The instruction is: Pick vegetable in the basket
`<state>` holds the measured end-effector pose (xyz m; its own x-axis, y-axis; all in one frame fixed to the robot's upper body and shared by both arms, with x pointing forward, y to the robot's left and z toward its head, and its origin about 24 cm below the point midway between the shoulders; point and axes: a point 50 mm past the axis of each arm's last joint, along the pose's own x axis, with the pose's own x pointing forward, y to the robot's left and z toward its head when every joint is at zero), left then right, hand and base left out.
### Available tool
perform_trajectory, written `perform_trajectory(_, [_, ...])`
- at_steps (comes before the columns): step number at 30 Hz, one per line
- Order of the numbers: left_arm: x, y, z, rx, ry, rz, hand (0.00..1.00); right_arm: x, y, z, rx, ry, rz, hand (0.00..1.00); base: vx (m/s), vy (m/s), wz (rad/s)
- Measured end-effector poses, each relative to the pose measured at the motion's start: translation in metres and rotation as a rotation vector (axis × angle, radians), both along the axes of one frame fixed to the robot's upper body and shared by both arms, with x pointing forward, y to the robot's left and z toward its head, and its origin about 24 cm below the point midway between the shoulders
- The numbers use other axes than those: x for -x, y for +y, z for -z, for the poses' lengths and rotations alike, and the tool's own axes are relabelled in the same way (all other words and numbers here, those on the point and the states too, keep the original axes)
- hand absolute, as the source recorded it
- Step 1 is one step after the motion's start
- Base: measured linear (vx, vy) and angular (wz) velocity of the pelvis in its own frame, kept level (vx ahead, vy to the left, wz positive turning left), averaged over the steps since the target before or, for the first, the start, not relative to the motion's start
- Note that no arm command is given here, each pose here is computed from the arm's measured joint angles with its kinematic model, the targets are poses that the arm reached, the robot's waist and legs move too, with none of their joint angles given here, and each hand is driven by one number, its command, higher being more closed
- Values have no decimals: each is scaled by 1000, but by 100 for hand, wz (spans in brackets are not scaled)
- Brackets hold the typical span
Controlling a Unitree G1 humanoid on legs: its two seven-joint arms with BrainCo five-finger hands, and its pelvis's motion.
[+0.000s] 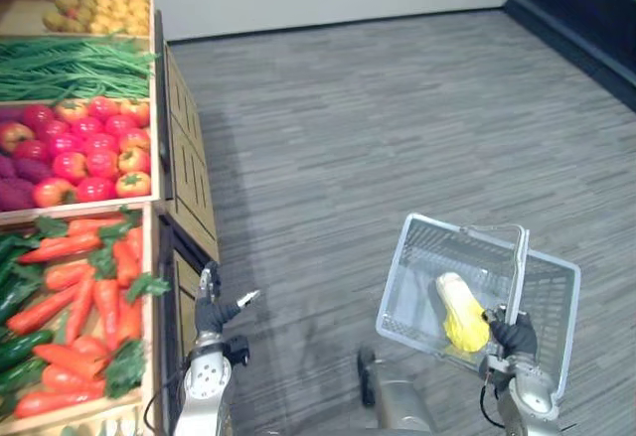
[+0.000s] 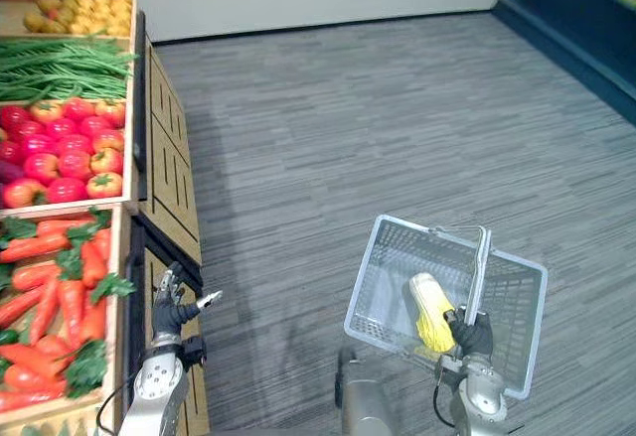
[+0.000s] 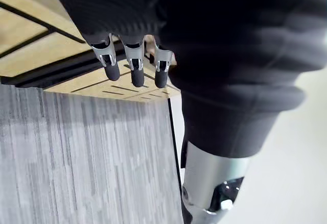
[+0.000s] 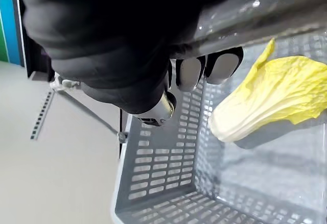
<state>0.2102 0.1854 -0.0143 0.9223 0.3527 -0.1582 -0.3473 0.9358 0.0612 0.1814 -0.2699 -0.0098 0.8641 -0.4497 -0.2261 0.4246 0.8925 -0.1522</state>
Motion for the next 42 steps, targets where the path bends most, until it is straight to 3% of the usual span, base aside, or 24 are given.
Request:
perform_trajectory(8, [19, -9, -6, 67, -38, -34, 0, 12, 22, -3, -23, -11, -49, 100, 400, -258, 35])
perform_trajectory(13, [16, -13, -10, 74, -56, -21, 0, 19, 5, -9, 14, -31, 13, 100, 298, -52, 93])
perform_trajectory(18, [14, -18, -3, 70, -26, 10, 0, 44, -23, 15, 5, 89, 166, 100, 346, 34, 150])
perform_trajectory(23, [22, -12, 5, 28, 28, 35, 0, 54, -13, 46, -76, 223, 180, 100, 391, -17, 133])
perform_trajectory(30, [15, -13, -6, -1, -13, 71, 0, 59, 17, 41, -140, 176, 115, 100, 303, -288, 115])
perform_trajectory(35, [9, -25, -17, 18, -67, 114, 0, 68, 11, 40, -130, 189, 120, 100, 193, -320, 132])
perform_trajectory(42, [1, -22, -29, -42, -117, 117, 0, 75, 8, 44, -130, 211, 139, 100, 53, -151, 89])
